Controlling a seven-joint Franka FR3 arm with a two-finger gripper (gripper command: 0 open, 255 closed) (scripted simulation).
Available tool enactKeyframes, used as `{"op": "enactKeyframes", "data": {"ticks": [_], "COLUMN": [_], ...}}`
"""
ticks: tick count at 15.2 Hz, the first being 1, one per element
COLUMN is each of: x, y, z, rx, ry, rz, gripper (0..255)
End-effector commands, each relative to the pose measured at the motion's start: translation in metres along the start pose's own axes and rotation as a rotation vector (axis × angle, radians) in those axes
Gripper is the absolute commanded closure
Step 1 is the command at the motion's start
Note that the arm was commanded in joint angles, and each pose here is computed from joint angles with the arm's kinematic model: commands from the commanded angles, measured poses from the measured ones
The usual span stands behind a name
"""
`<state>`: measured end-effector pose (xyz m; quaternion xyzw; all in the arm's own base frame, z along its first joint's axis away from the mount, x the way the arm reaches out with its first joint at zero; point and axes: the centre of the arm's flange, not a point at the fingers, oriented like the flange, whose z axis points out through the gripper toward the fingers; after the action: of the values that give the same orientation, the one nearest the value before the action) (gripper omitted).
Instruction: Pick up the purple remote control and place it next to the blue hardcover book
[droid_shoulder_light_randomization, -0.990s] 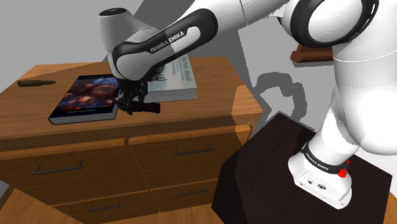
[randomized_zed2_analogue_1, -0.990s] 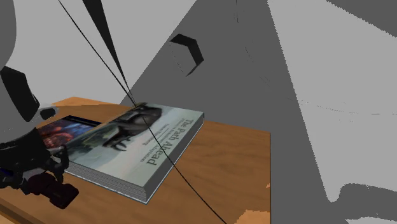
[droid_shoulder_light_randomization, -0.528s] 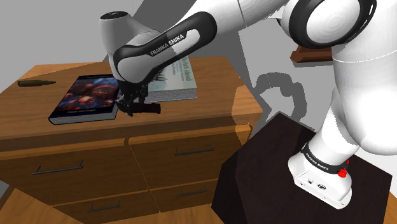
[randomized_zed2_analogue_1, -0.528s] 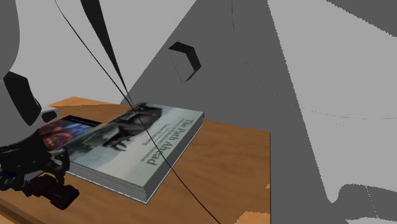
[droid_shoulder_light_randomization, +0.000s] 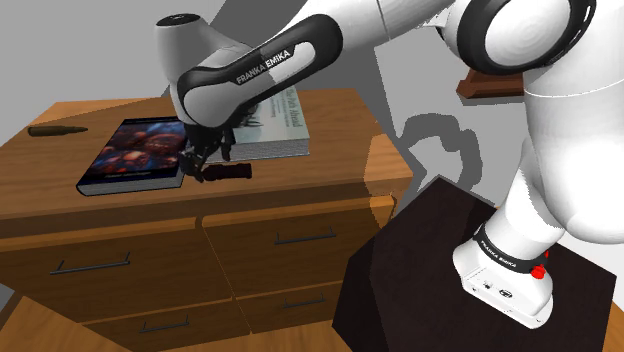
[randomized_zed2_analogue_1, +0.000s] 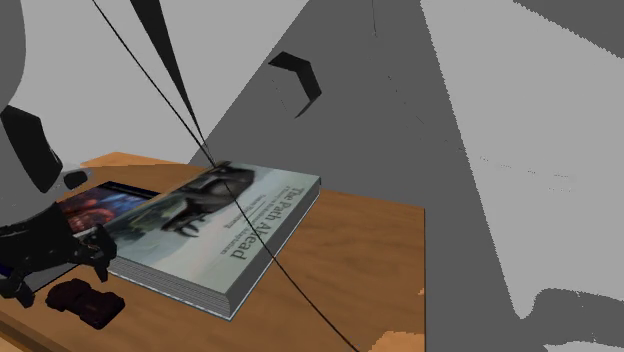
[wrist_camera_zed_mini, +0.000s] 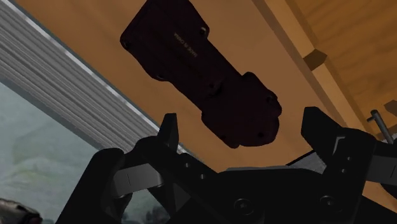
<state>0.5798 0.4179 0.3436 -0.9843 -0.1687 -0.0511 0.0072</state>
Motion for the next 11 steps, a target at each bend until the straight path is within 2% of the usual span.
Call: {"op": "enactKeyframes", "data": {"ticks": [1, 3, 11], "x": [0.000, 0.000, 0.000], "y": [0.000, 0.000, 0.000], "z": [-0.020, -0.044, -0.044], "rx": [0.000, 0.000, 0.000], "ry": [0.000, 0.000, 0.000], "rz": [0.000, 0.000, 0.000], "gripper": [0, 0, 0]}}
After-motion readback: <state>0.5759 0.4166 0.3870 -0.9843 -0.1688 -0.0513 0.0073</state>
